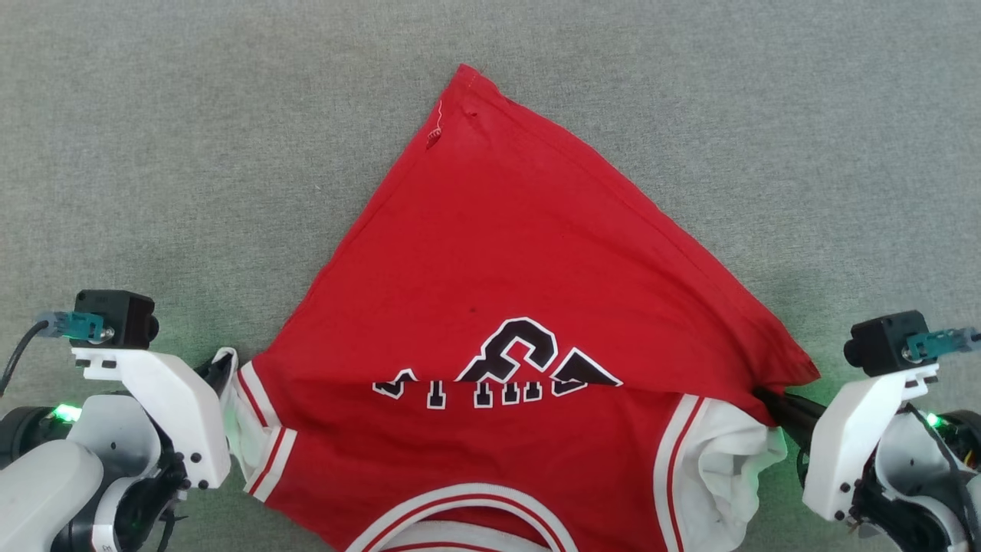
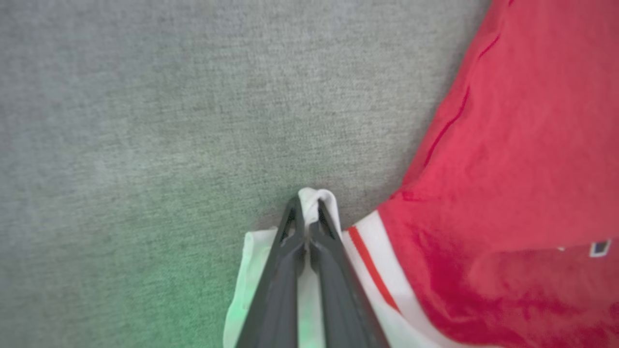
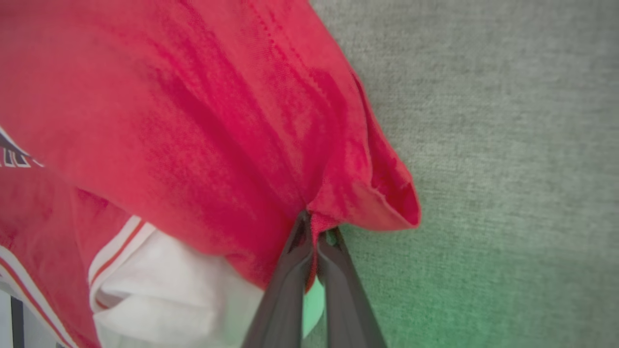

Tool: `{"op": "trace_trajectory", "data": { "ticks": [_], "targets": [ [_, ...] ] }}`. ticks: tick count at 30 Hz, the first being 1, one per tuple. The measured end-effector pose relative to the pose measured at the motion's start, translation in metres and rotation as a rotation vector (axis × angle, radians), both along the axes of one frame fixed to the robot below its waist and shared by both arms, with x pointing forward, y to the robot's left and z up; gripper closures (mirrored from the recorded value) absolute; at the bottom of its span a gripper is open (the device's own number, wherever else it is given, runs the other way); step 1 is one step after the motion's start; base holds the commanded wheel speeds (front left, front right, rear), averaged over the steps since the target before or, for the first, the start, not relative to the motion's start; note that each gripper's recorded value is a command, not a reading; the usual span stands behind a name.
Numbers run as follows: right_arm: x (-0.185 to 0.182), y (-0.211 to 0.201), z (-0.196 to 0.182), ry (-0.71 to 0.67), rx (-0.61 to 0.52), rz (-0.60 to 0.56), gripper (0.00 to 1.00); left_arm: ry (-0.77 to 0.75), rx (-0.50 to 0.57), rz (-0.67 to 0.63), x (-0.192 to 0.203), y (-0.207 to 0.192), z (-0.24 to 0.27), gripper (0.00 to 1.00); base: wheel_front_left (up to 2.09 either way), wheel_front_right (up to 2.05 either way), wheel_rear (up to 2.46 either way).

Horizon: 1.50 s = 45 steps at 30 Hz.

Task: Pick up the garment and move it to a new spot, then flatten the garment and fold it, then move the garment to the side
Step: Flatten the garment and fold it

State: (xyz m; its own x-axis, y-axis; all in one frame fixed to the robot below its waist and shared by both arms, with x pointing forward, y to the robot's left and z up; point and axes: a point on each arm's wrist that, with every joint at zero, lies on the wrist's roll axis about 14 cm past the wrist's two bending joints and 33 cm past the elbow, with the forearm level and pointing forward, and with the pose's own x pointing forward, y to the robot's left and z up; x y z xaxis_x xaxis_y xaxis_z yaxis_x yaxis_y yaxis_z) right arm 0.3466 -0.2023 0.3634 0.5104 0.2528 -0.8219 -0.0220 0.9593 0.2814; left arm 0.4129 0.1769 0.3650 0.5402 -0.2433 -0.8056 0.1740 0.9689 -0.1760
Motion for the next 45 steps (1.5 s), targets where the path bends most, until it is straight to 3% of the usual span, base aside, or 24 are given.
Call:
{"op": "trace_trajectory", "data": {
  "ticks": [1, 2, 8, 18, 24, 34, 38, 41, 45],
  "targets": [
    [0.0, 0.0, 0.001, -0.012, 0.0, -0.005, 0.13, -0.005, -0.003, 0.0, 0.0, -0.001, 0.001, 1.0, 0.0, 0.0, 0.0],
    [0.0, 0.001, 0.002, -0.021, 0.0, -0.004, 0.0, -0.008, -0.005, 0.001, 0.0, -0.001, 0.002, 1.0, 0.0, 0.0, 0.0],
    [0.018, 0.005, 0.039, -0.164, -0.035, 0.042, 0.0, -0.03, -0.013, 0.007, -0.002, -0.002, 0.008, 1.0, 0.0, 0.0, 0.0],
    [0.096, 0.043, 0.118, -0.506, -0.056, 0.193, 0.0, -0.037, -0.037, 0.044, -0.017, 0.003, 0.012, 1.0, 0.0, 0.0, 0.0],
    [0.147, 0.083, 0.12, -0.566, -0.022, 0.312, 0.0, -0.048, -0.057, 0.079, -0.022, 0.008, 0.015, 1.0, 0.0, 0.0, 0.0],
    [0.217, 0.15, 0.077, -0.445, -0.009, 0.489, 0.0, -0.058, -0.059, 0.143, -0.03, 0.025, 0.013, 1.0, 0.0, 0.0, 0.0],
    [0.228, 0.173, 0.051, -0.344, -0.014, 0.551, 0.0, -0.051, -0.053, 0.181, -0.036, 0.035, 0.009, 1.0, 0.0, 0.0, 0.0],
    [0.225, 0.179, 0.015, -0.17, -0.071, 0.614, 0.0, -0.039, -0.042, 0.215, -0.041, 0.046, 0.004, 1.0, 0.0, 0.0, 0.0],
    [0.222, 0.185, 0.001, -0.054, -0.126, 0.682, 0.0, -0.028, -0.043, 0.234, -0.045, 0.05, 0.0, 1.0, 0.0, 0.0, 0.0]
  ]
}}
